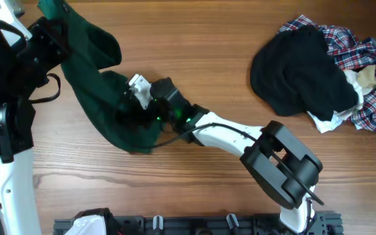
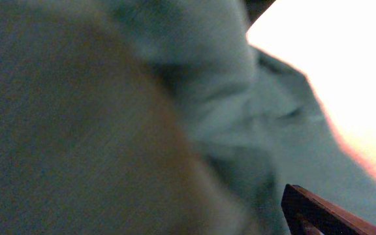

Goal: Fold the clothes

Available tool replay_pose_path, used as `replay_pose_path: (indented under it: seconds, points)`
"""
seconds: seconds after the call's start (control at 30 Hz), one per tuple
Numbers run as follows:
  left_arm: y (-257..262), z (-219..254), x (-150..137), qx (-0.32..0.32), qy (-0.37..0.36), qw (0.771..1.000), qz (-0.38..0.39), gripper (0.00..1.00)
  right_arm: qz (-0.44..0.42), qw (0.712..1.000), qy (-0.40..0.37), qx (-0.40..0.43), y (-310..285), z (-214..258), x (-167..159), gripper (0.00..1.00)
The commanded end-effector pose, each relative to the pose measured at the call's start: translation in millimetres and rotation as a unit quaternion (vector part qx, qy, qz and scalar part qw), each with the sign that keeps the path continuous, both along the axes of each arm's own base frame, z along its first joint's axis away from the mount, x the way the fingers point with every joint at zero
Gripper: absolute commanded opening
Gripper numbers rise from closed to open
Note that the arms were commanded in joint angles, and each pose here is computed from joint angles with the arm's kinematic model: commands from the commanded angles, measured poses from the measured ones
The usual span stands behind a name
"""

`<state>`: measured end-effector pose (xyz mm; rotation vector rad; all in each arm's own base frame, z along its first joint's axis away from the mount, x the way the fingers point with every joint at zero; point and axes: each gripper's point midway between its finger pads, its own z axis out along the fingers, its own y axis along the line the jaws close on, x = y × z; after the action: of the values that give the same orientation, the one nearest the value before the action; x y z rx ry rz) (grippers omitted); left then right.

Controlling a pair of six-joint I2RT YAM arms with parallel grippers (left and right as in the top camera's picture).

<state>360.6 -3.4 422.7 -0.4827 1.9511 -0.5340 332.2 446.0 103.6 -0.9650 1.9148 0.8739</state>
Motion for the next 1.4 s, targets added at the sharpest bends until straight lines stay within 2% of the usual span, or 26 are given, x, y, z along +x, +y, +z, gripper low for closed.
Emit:
replay_pose_path:
  seconds: [0.0, 0.03, 0.07, 0.1, 0.13, 0.2, 0.27, 0.33, 0.47, 0.57, 0.7, 0.77, 0.83, 1.0, 1.07, 1.23, 1.37]
  points:
    - [0, 5, -1, -0.002, -0.008, 1.000, -0.002, 0.04, -0.019, 0.999, -0.038, -0.020, -8, -4, 17, 1.00]
    - [0, 5, -1, -0.002, -0.008, 1.000, -0.002, 0.04, -0.013, 0.999, -0.036, -0.018, -6, -6, 15, 1.00]
    - [0, 5, -1, -0.002, -0.008, 1.000, -0.002, 0.04, 0.005, 1.000, -0.029, -0.011, -2, -8, 9, 0.90]
    - [0, 5, -1, -0.002, -0.008, 1.000, -0.002, 0.04, 0.028, 0.999, -0.016, -0.006, 1, -10, 1, 0.71]
    - [0, 5, -1, -0.002, -0.008, 1.000, -0.002, 0.04, 0.062, 0.998, 0.009, 0.001, 5, -12, -14, 0.42]
    - [0, 5, -1, -0.002, -0.008, 1.000, -0.002, 0.04, 0.088, 0.991, 0.097, 0.017, 7, -17, -37, 0.04]
    - [4, 4, -1, 0.003, -0.007, 1.000, 0.009, 0.04, 0.076, 0.976, 0.202, 0.003, -1, -33, -55, 0.04]
    - [5, 4, -1, 0.004, -0.007, 1.000, 0.012, 0.04, 0.077, 0.965, 0.248, -0.029, -13, -47, -68, 0.04]
    - [5, 4, -1, 0.004, -0.007, 1.000, 0.012, 0.04, 0.043, 0.950, 0.286, -0.121, -66, -57, -74, 0.04]
    - [5, 0, -2, 0.003, 0.002, 1.000, 0.012, 0.04, 0.004, 0.950, 0.274, -0.149, -105, -24, -68, 0.04]
    - [5, -8, -4, 0.001, 0.019, 1.000, 0.012, 0.04, -0.014, 0.979, 0.174, -0.105, -140, 64, -52, 0.04]
    - [4, -14, -7, 0.000, 0.033, 0.999, 0.011, 0.04, 0.019, 0.992, 0.074, -0.103, -153, 100, -50, 0.04]
    - [4, -25, -11, 0.015, 0.054, 0.998, 0.002, 0.04, 0.027, 0.993, 0.002, -0.119, -160, 118, -47, 0.04]
    - [11, -62, -25, 0.035, 0.137, 0.990, 0.013, 0.04, -0.060, 0.974, -0.137, -0.172, -186, 175, -2, 0.04]
    - [10, -58, -21, 0.041, 0.126, 0.991, 0.015, 0.04, -0.081, 0.967, -0.177, -0.164, -196, 205, 14, 0.04]
    - [16, -20, 5, 0.061, 0.034, 0.997, 0.038, 0.04, -0.147, 0.940, -0.276, -0.138, -237, 294, 48, 0.04]
    - [19, 14, -1, 0.064, -0.028, 0.996, 0.054, 0.04, -0.158, 0.930, -0.302, -0.136, -251, 338, 40, 0.04]
